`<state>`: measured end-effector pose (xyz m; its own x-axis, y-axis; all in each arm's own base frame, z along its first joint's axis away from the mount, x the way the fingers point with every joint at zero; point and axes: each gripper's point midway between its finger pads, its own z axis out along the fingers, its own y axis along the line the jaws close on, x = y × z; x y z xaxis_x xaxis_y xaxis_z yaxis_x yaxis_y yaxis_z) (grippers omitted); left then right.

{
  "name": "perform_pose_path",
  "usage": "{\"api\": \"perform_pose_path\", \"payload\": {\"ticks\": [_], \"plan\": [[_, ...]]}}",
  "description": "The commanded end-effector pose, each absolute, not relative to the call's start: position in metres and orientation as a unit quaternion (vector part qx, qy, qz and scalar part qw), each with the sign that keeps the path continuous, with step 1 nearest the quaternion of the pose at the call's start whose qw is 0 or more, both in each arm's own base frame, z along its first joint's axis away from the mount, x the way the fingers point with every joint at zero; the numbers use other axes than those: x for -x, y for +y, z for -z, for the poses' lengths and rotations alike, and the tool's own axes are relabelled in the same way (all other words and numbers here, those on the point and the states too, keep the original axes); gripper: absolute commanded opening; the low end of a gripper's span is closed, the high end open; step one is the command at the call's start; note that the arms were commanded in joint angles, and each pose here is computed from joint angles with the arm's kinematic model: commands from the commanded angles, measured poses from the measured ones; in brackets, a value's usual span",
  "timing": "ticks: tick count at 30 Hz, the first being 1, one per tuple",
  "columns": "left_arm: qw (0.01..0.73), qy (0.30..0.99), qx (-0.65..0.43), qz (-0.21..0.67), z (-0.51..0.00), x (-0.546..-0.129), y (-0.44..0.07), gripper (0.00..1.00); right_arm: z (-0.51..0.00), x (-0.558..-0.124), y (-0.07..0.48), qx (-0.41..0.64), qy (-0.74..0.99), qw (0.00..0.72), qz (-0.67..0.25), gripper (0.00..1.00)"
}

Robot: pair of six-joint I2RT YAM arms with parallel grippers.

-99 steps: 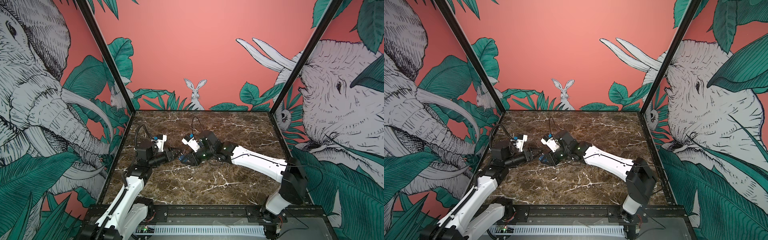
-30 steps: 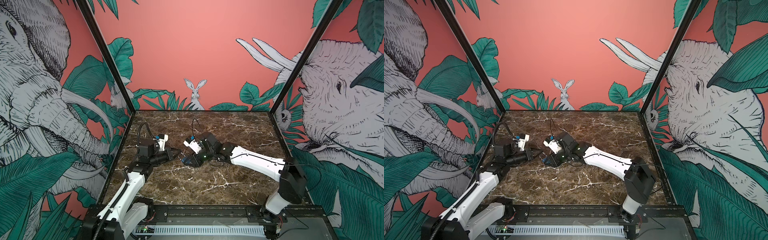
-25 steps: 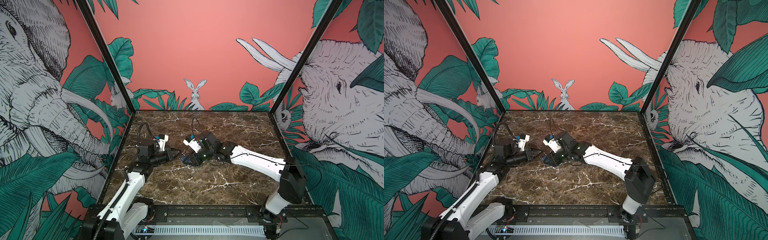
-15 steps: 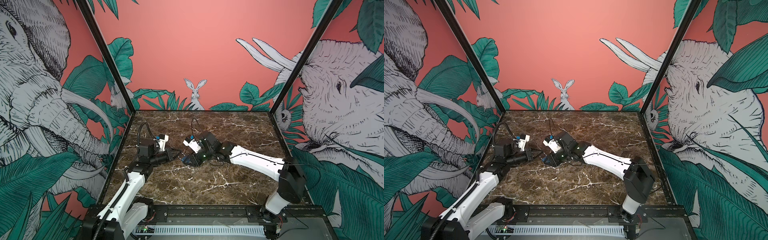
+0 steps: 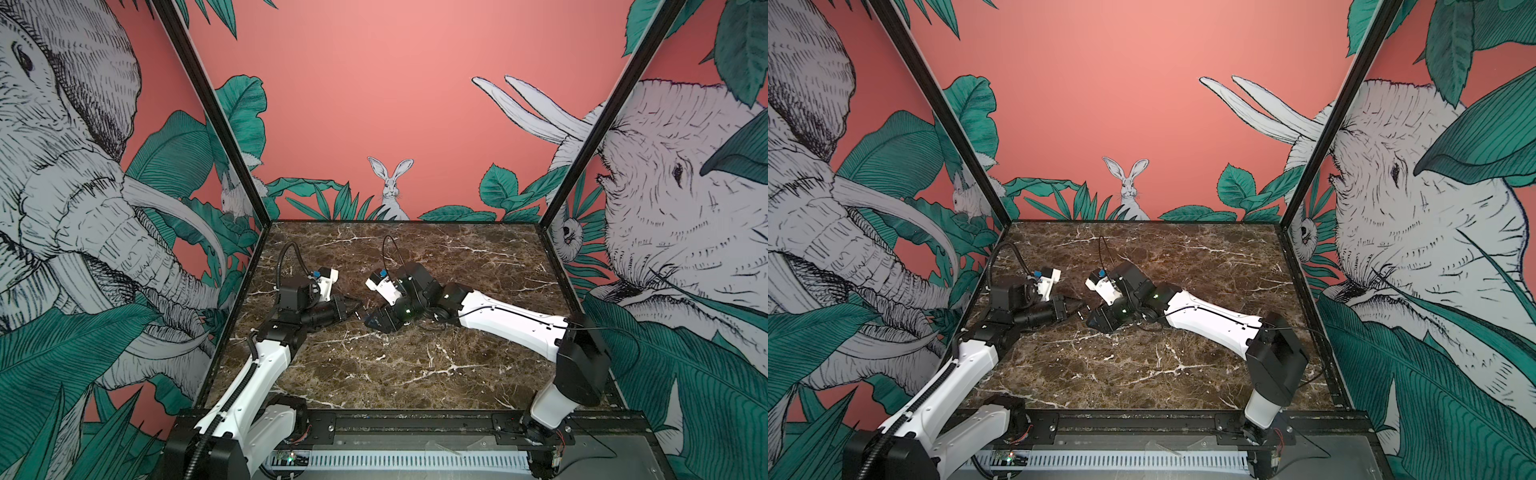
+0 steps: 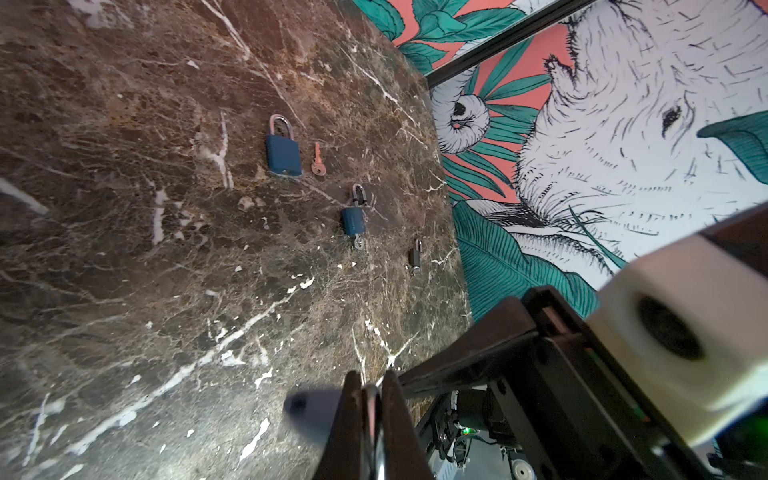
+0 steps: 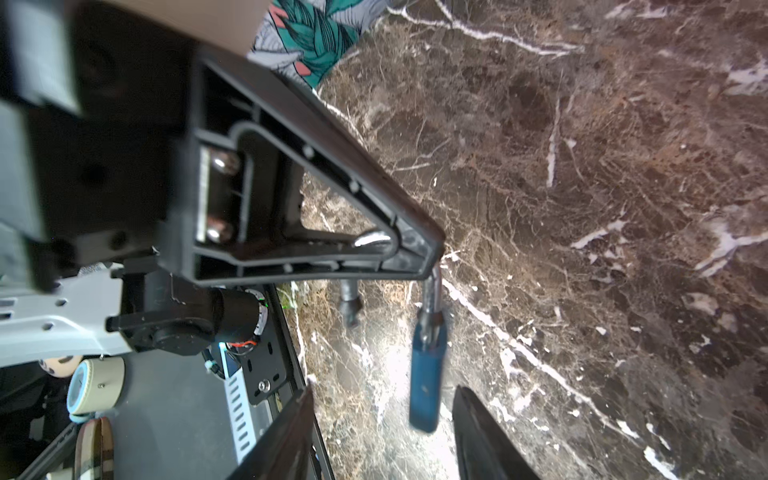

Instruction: Lock with the key

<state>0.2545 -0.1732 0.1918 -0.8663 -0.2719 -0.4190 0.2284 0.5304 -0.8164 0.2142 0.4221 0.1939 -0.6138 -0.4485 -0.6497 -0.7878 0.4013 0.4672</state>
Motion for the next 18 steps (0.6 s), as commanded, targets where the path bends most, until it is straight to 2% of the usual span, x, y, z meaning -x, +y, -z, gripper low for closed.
{"api": "perform_pose_path", "payload": {"ticks": [1,3,8,10,14,18], "plan": [[0.279,0.826,-0.007,0.490,-0.219,-0.256,-0.175,0.00,-0.216,-0.217,0.420,0.374,0.793,0.252,-0.410,0.58],[0.281,0.827,-0.010,0.487,-0.222,-0.254,-0.174,0.00,-0.210,-0.218,0.418,0.368,0.797,0.249,-0.409,0.60],[0.292,0.826,0.004,0.482,-0.235,-0.247,-0.169,0.00,-0.226,-0.215,0.402,0.336,0.784,0.293,-0.432,0.68],[0.290,0.829,0.020,0.477,-0.239,-0.244,-0.165,0.00,-0.228,-0.215,0.396,0.323,0.777,0.325,-0.433,0.69],[0.286,0.828,0.058,0.479,-0.247,-0.237,-0.160,0.00,-0.219,-0.210,0.392,0.346,0.768,0.414,-0.345,0.68],[0.291,0.827,0.081,0.474,-0.253,-0.232,-0.154,0.00,-0.227,-0.201,0.405,0.367,0.718,0.505,-0.307,0.64]]}}
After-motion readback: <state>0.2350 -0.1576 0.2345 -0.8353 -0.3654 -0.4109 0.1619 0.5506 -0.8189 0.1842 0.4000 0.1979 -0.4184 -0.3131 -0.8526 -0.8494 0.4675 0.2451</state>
